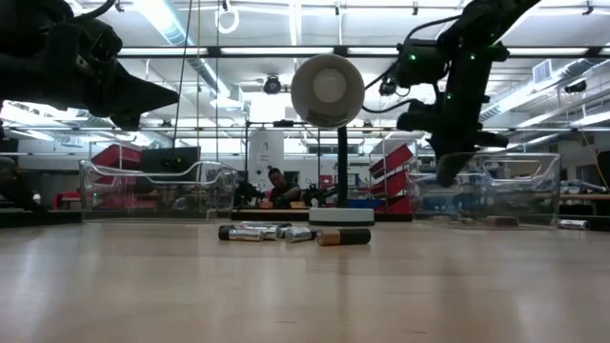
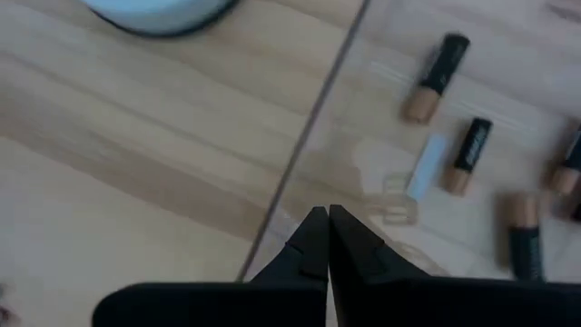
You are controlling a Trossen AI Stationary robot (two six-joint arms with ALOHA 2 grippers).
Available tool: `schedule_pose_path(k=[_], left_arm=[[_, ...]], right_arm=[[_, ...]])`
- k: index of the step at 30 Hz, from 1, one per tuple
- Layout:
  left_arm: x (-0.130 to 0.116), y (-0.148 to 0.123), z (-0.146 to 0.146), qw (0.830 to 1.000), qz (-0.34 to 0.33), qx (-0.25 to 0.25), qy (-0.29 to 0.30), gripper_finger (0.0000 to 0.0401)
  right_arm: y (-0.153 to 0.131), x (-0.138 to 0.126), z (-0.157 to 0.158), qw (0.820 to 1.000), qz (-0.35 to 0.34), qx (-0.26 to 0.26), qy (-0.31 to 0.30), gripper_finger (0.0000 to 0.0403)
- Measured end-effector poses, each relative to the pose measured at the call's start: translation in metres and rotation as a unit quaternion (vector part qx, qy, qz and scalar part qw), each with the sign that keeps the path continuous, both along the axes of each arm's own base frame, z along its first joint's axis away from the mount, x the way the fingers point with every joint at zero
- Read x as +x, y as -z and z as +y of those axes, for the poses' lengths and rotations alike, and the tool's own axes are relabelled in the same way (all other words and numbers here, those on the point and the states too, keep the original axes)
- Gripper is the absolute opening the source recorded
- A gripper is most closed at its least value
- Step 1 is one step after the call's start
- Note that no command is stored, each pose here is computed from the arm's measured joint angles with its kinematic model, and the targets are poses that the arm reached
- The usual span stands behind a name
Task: Sort batteries
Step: Put the black battery in the transparent bin
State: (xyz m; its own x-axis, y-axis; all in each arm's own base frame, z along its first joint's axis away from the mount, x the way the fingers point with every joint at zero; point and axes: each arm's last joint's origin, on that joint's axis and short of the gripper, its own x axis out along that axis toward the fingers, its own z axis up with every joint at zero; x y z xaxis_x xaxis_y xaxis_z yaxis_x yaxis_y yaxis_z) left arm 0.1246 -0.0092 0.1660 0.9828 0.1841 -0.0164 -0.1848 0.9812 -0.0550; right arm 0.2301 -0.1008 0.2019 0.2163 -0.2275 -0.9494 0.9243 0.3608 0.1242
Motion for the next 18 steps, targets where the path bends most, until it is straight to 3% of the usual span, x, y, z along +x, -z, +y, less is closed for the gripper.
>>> schedule_pose_path(k=[6,11,14,18], left_arm=[[0.0,0.0,0.0,1.0,-0.001,-0.009,0.003,0.0002],[0.0,0.0,0.0,1.0,-0.002,-0.014,0.005,0.0002],[0.0,0.0,0.0,1.0,-0.003,-0.015,0.005,0.0002],[0.0,-0.001,0.0,1.0,-0.007,-0.015,0.005,0.0002]], right_arm=[[-0.006,-0.004,-0.002,1.0,0.012,-0.009,-0.008,0.0],[-0.057,-0.013,0.006,0.996,0.034,-0.08,0.012,0.0],[-0.089,-0.027,0.011,0.991,0.056,-0.113,0.051,0.0],[-0.099,-0.059,0.011,0.973,0.16,-0.102,0.131,0.0]])
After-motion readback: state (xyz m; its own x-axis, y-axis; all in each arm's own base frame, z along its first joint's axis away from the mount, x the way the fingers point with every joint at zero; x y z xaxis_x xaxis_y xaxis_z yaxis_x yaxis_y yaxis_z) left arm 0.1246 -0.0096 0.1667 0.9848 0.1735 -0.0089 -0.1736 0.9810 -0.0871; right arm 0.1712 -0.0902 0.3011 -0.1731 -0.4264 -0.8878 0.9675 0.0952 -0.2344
